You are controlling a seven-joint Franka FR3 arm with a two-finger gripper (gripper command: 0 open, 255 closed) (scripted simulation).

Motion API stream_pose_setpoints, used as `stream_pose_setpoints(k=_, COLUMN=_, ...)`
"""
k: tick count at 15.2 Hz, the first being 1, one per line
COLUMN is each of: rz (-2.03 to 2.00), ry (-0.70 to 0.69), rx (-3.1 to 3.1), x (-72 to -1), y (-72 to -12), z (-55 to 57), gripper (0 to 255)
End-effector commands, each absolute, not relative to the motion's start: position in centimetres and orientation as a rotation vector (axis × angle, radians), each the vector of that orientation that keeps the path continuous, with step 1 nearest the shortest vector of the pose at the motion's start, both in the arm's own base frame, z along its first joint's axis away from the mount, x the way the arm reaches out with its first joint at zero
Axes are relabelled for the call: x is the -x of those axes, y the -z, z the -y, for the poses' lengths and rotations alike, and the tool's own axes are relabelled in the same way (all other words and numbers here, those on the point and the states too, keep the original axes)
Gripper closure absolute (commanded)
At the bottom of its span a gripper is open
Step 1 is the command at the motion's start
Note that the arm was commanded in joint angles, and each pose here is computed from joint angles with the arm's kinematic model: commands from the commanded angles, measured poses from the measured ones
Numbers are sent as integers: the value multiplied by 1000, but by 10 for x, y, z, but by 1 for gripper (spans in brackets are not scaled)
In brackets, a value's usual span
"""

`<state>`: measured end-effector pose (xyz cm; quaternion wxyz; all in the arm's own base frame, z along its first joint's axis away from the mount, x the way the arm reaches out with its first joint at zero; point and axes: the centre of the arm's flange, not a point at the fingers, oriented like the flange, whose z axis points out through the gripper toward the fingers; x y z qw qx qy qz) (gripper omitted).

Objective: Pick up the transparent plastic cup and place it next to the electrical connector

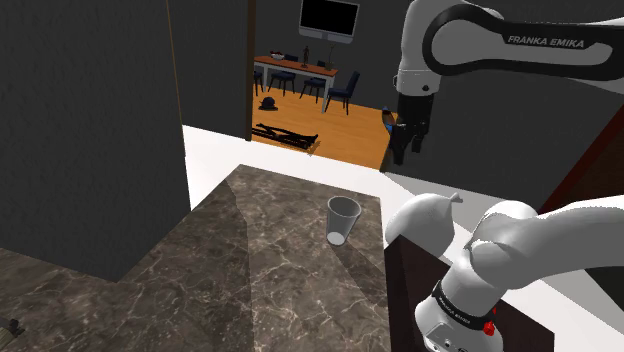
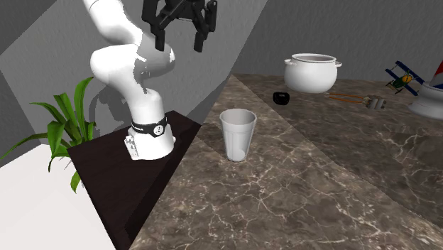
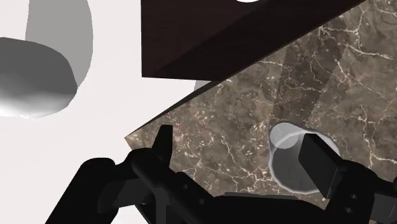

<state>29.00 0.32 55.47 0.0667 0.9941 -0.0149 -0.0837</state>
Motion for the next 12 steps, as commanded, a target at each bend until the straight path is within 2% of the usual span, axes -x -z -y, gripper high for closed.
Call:
stream_pose_setpoints(k=1, rz=45, ry=252, rx=-2997, x=-290, y=-555, z=-3, gripper=0)
stream_pose_setpoints(k=12, rz=-55, ry=160, rx=-2992, x=-328, y=-458, z=-102, gripper=0)
